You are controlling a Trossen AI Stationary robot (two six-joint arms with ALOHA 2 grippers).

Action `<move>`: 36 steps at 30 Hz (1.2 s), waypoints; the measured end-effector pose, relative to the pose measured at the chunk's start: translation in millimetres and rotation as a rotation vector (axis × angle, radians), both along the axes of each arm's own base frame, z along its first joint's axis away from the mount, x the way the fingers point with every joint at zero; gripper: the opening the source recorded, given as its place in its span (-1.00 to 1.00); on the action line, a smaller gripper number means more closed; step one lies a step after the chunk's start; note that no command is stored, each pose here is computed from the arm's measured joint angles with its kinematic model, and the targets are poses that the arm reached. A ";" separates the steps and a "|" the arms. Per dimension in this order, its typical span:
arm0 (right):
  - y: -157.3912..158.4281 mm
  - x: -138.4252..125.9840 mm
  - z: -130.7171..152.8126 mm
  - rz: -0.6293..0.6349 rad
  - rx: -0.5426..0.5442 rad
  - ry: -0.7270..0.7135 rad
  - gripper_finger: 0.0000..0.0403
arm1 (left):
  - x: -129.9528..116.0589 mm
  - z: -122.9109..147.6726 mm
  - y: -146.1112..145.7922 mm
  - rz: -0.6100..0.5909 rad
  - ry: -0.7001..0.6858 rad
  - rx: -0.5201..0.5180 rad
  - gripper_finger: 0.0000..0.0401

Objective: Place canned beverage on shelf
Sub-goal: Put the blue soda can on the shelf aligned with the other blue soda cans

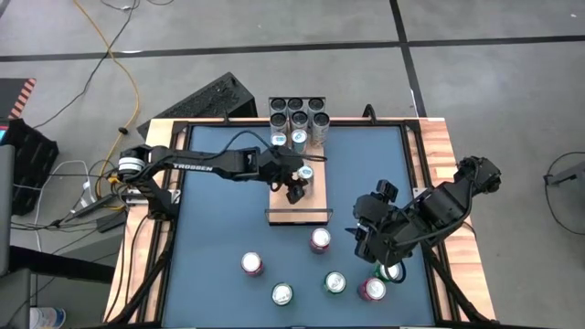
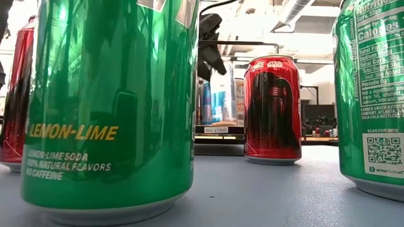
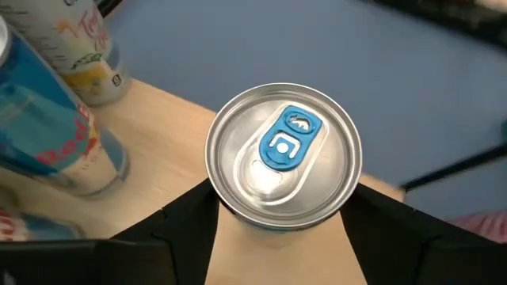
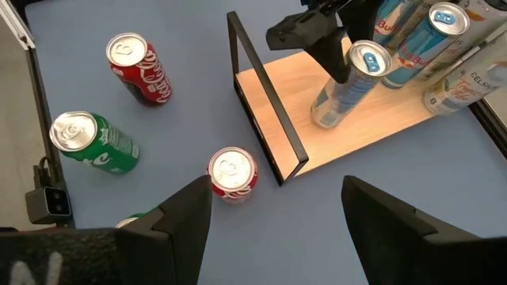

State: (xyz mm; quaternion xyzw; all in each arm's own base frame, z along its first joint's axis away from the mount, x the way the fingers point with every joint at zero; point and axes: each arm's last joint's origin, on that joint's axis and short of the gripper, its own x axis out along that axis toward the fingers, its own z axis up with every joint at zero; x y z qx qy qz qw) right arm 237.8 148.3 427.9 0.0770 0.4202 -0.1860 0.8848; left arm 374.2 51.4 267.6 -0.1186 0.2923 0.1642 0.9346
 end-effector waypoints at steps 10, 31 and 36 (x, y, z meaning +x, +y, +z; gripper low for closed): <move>0.0 0.0 0.0 0.000 0.000 0.000 0.32 | 2.9 3.0 -14.4 0.163 -0.075 -0.055 0.16; -3.1 0.4 1.3 -0.112 -0.024 -0.076 0.32 | -10.7 -7.2 -50.8 0.527 -0.049 -0.030 0.16; -3.1 0.4 1.3 -0.110 -0.025 -0.075 0.32 | -15.2 -10.8 -57.9 0.544 -0.011 -0.022 0.16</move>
